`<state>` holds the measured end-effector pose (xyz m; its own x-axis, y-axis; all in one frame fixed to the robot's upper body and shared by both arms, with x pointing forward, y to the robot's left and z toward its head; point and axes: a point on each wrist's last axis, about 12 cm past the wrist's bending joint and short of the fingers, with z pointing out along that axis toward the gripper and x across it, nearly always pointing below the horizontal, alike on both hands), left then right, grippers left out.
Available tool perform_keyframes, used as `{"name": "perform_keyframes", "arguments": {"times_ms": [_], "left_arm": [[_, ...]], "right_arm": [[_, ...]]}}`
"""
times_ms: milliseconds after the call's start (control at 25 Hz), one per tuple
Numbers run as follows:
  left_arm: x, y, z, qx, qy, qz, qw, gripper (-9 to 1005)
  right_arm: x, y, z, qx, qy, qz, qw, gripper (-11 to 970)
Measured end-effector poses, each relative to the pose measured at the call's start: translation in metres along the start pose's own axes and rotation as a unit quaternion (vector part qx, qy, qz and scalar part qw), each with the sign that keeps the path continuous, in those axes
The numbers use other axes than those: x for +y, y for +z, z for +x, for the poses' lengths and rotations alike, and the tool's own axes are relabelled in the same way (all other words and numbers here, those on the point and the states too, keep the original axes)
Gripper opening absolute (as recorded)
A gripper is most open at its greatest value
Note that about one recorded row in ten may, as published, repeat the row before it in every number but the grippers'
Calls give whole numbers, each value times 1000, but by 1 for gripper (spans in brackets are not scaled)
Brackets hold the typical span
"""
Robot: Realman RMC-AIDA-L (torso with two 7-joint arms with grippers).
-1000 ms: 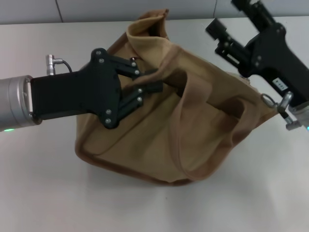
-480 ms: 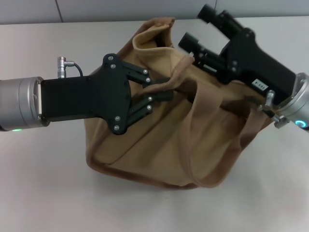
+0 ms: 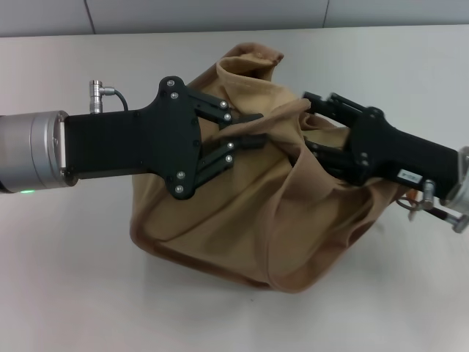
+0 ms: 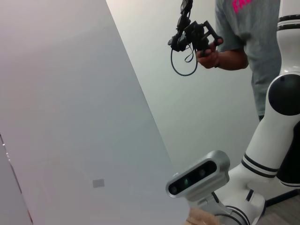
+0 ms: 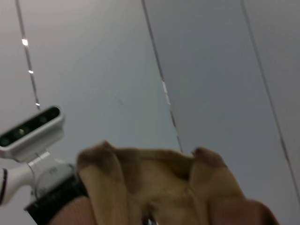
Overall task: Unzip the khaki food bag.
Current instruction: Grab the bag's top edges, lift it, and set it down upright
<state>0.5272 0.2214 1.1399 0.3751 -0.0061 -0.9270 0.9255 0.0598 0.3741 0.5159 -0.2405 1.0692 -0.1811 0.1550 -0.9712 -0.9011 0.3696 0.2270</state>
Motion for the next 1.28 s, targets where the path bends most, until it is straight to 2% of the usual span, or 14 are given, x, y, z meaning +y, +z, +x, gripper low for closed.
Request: {"name": "perform_keyframes", "arguments": {"times_ms": [240,480,560,600,680,800,920,1080,1160,1200,1280], "left_arm": [[1,1,-1,-1,13,2,1000,85],[2,4,-1,-2,19,7,1000,85],[2,4,-1,-3,20,7,1000,84],[2,4,-1,-3,22,10,1000,84],[2,5,-1,-3,23,11,1000,84],[1,6,-1,-2,23,16,1000,84],[1,7,-1,-1,23,19,1000,84],[1,7,-1,-1,24,20,1000,84],[1,7,-1,0,24,20,1000,84],[1,6,-1,0,24,20,1000,84],[1,6,-1,1,24,20,1000,84]], "right_arm": [[0,-18,4,34,8,14,999,846],[9,-34,0,-54,-10,44,997,843],[9,-31,-4,-88,-20,51,995,843],[8,-20,-6,-94,-22,38,995,843],[7,-16,-7,-96,-23,33,995,843],[4,6,-12,-96,-28,9,995,843],[2,14,-15,-90,-32,-4,995,844],[1,25,-20,-62,-31,-40,997,844],[0,26,-21,-29,-26,-57,998,844],[-1,25,-19,14,-20,-66,997,844],[-2,23,-18,33,-16,-67,997,844]]}}
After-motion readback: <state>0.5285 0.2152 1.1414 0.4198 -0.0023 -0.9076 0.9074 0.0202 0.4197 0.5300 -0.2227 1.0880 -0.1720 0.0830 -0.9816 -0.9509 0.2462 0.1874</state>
